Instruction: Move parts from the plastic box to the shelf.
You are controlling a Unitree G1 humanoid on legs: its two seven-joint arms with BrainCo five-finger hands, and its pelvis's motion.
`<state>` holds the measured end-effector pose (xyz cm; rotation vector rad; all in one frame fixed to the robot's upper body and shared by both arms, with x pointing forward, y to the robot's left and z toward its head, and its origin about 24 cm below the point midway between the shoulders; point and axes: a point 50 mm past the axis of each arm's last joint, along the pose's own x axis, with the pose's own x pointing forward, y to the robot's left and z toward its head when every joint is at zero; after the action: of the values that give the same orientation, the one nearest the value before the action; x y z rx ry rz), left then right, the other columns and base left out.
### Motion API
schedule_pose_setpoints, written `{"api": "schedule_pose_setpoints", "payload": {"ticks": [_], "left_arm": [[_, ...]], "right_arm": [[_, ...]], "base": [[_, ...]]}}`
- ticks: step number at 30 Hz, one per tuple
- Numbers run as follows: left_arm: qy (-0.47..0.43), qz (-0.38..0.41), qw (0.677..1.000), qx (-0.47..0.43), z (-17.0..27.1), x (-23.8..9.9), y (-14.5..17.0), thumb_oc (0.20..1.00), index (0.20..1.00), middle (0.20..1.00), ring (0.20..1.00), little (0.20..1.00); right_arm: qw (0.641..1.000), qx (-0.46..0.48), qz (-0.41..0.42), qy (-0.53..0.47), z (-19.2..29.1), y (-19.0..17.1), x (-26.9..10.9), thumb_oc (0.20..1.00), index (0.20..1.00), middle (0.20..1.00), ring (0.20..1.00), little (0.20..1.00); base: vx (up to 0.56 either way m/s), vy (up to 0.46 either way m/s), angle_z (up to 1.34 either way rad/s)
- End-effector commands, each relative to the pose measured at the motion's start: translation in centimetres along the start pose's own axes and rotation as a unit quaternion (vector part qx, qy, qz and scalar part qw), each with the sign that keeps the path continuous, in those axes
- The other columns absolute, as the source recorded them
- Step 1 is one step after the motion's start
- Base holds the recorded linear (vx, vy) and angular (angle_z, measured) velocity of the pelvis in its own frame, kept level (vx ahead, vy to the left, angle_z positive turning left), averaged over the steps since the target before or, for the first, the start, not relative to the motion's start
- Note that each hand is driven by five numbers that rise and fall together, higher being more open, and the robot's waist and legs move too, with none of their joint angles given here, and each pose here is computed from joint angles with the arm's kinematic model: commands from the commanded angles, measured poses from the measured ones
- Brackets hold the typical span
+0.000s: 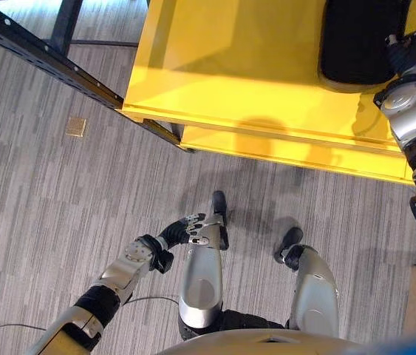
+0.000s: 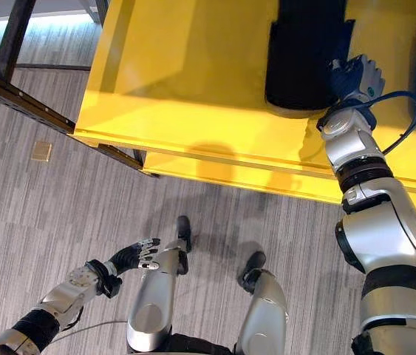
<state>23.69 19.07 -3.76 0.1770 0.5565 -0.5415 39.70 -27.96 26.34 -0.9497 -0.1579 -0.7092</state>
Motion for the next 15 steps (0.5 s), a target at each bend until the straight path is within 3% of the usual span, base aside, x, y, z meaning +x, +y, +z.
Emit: {"api": "schedule_pose_setpoints", "payload": {"ticks": [1,3,4,5,6,7,15], "left_arm": [[0.005,-0.024,1.0,-0.009,-0.73,-0.08,-1.08,1.0,1.0,1.0,1.0,1.0],[0.01,-0.03,0.999,-0.019,-0.82,-0.05,-1.19,1.0,1.0,1.0,1.0,1.0],[0.011,-0.031,0.999,-0.015,-0.81,-0.05,-1.18,1.0,1.0,1.0,1.0,1.0],[0.011,-0.03,0.999,-0.013,-0.84,-0.03,-1.2,1.0,1.0,1.0,1.0,1.0],[0.009,-0.029,0.999,-0.012,-0.69,-0.01,-1.11,1.0,1.0,1.0,1.0,1.0],[0.012,-0.03,0.999,-0.015,-0.89,-0.03,-1.16,1.0,1.0,1.0,1.0,1.0],[0.013,-0.027,0.999,-0.013,-1.09,-0.06,-1.07,1.0,1.0,1.0,1.0,1.0]], "right_arm": [[0.995,0.033,-0.088,-0.039,2.71,-5.01,1.91,0.542,0.542,0.542,0.542,0.542],[0.995,0.036,-0.088,-0.037,2.59,-5.03,1.92,0.561,0.561,0.561,0.561,0.561],[0.995,0.032,-0.089,-0.04,2.67,-5.08,1.93,0.611,0.611,0.611,0.611,0.611],[0.995,0.029,-0.091,-0.042,2.67,-5.11,1.93,0.824,0.824,0.824,0.824,0.824],[0.994,0.029,-0.094,-0.044,2.78,-5.24,1.96,0.859,0.859,0.859,0.859,0.859],[0.994,0.012,-0.095,-0.054,2.83,-5.13,1.89,1.0,1.0,1.0,1.0,1.0],[0.995,0.037,-0.089,-0.037,2.91,-5.16,1.94,1.0,1.0,1.0,1.0,1.0]], "base": [[0.0,0.0,0.0],[0.04,-0.001,0.0],[0.08,-0.004,0.0],[-0.08,0.005,-0.03],[0.0,0.0,0.0],[0.0,0.012,-0.04],[0.01,0.001,-0.01]]}}
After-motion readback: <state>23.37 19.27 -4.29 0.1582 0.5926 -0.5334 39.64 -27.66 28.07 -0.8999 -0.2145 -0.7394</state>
